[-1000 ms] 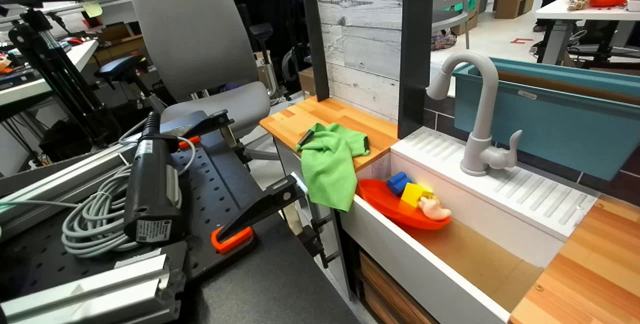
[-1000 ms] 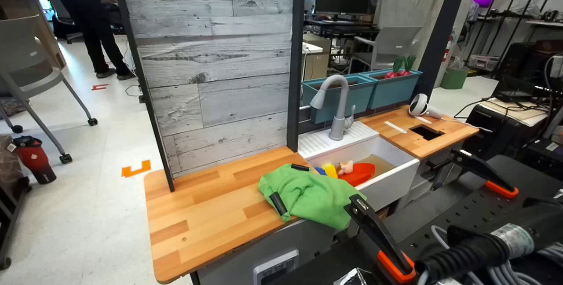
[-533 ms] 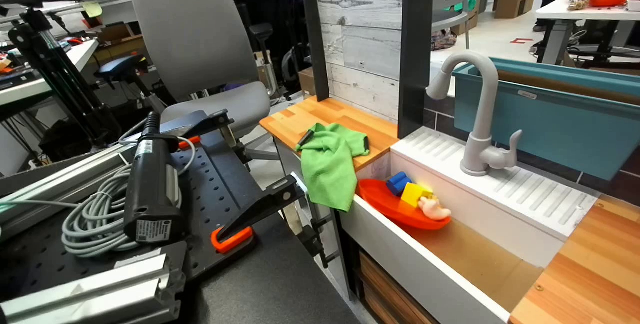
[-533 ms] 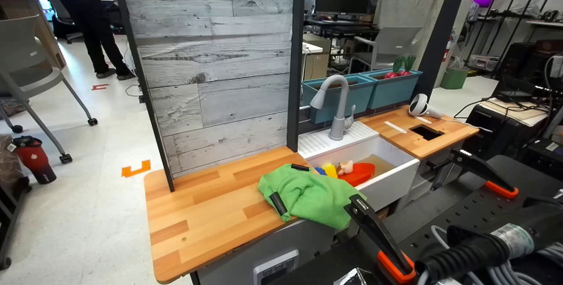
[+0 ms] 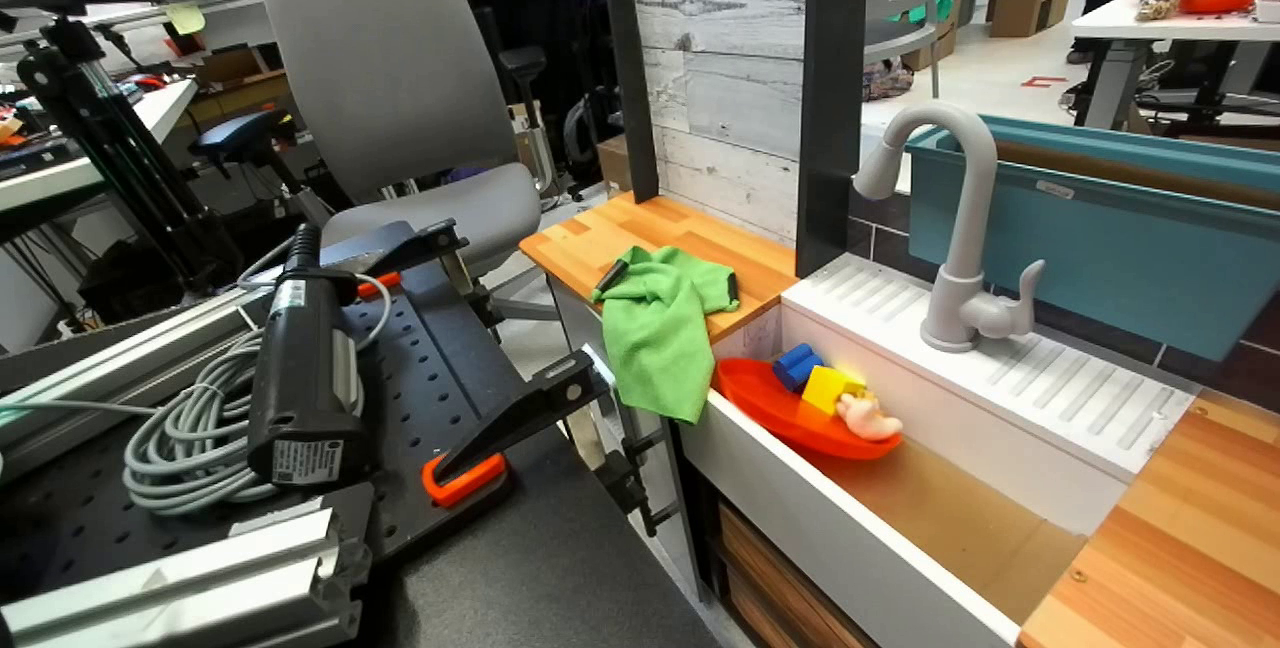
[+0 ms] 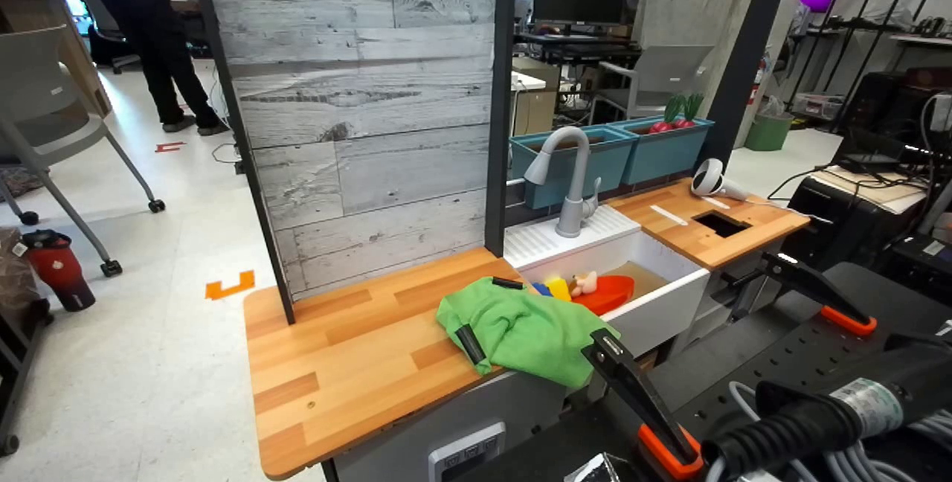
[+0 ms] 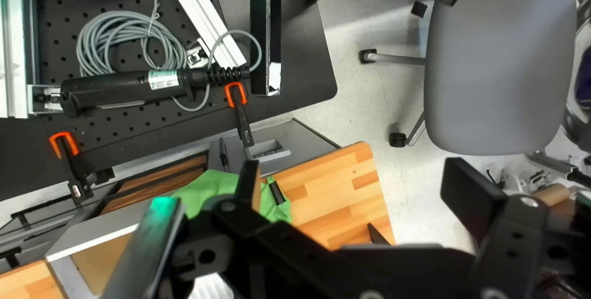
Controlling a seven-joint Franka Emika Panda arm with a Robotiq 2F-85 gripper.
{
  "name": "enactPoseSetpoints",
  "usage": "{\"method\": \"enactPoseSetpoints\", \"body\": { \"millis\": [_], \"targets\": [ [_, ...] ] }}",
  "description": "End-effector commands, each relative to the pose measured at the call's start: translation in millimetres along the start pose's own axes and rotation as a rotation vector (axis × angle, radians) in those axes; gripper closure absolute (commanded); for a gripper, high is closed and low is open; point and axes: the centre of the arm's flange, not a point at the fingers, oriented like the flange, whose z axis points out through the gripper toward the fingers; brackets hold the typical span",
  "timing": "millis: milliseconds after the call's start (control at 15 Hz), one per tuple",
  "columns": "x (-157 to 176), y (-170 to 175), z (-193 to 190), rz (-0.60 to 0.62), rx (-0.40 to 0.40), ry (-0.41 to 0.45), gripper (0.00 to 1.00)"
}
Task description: Fold the green towel from left to right.
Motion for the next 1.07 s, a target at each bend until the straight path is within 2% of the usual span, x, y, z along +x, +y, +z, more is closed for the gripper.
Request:
{"method": "enactPoseSetpoints", "body": {
  "millis": [0, 200, 400, 667, 800, 867, 933, 1000],
  "targets": [
    [53.4, -9.9, 35.1, 0.034, -0.01, 0.088, 0.0],
    [99.9, -12.0, 76.6, 0.055, -0.001, 0.156, 0.0],
    [145.1, -8.9, 130.6, 0.089, 0.015, 0.125, 0.0],
    [194.9, 1.6, 216.0, 0.15, -0.006, 0.068, 0.0],
    [209.1, 9.3, 245.9, 0.18, -0.034, 0.035, 0.0],
    [211.8, 13.6, 247.8, 0.207, -0.057, 0.035, 0.0],
    [184.6, 21.0, 240.6, 0.171, -0.037, 0.033, 0.0],
    [192.9, 24.2, 250.3, 0.187, -0.052, 0.02, 0.0]
  ]
}}
